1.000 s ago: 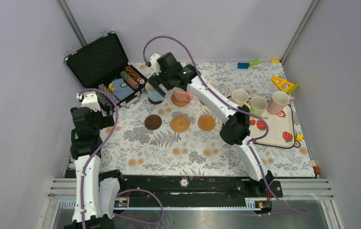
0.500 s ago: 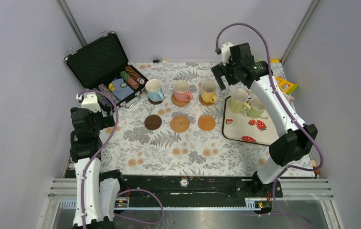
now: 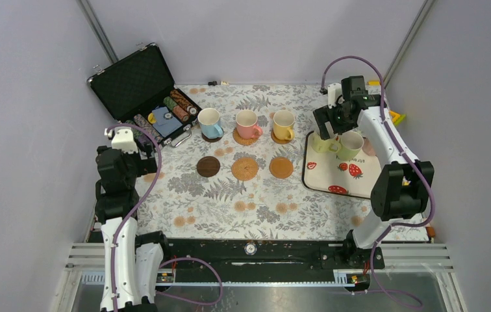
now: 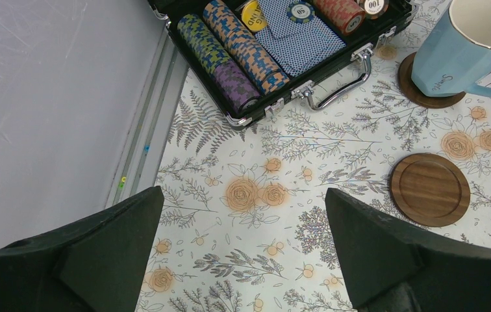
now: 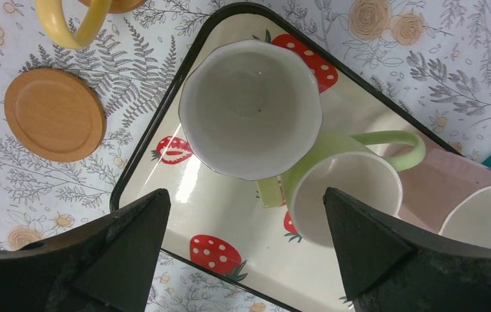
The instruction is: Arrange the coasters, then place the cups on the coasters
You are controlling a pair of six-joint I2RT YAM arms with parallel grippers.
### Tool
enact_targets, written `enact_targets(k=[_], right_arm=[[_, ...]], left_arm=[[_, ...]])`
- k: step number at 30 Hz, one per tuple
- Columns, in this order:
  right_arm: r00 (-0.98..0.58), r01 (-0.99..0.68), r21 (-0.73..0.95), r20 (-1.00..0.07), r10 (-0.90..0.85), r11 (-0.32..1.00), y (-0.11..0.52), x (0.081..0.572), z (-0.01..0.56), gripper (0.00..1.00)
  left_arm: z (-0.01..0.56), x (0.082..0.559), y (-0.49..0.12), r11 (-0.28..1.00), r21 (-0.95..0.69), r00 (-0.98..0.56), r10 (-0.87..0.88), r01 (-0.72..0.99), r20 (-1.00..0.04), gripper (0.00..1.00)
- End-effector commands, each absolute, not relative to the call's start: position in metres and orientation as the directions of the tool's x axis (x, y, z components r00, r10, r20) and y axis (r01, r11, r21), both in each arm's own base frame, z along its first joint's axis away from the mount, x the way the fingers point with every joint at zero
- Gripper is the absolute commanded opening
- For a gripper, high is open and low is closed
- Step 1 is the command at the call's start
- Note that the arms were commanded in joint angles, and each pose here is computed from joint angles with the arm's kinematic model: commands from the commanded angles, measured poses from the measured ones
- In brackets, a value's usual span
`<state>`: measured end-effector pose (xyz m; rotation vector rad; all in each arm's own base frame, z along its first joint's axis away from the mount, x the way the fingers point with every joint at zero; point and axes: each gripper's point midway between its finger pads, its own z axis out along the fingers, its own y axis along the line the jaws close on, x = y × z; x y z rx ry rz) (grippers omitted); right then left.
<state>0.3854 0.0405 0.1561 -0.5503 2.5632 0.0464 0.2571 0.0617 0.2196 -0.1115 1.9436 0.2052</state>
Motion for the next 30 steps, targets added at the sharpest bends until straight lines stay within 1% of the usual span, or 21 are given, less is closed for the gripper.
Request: enact_targets(k=[1,5,7,10,21,30], right_arm=[[-0.756,-0.469,-0.004,-0.515,-0.404,0.883,0.056,0.386,0.148,0.95],[-0.753,-0.495,0.033,-0.515,-0.409,0.868,0.063,0.385,0.143,0.95],[-0.767,-0.489,0.037,-0.495,-0.409,0.872,0.062,0.384,0.139,0.94],[-0.783,-0.485,0.04,-0.466,-0.413,0.874,0.059,0.383,0.131,0.93],[-0.789,-0.506,0.026,-0.417,-0.451,0.862,0.052,0.369,0.114,0.91],[-0.804,-0.503,0.064,-0.399,-0.44,0.862,0.054,0.363,0.104,0.89]], left_arm=[[0.229,0.263,0.061,0.983,0.091,-0.332,0.033,-0.161,-0.943,0.99],[0.227,0.263,0.061,0.983,0.091,-0.338,0.032,-0.162,-0.941,0.99],[0.227,0.263,0.061,0.982,0.091,-0.336,0.032,-0.163,-0.941,0.99],[0.225,0.265,0.062,0.982,0.092,-0.347,0.03,-0.162,-0.938,0.99],[0.225,0.265,0.064,0.981,0.092,-0.35,0.027,-0.171,-0.936,0.99],[0.224,0.266,0.063,0.981,0.091,-0.352,0.026,-0.17,-0.936,0.99]])
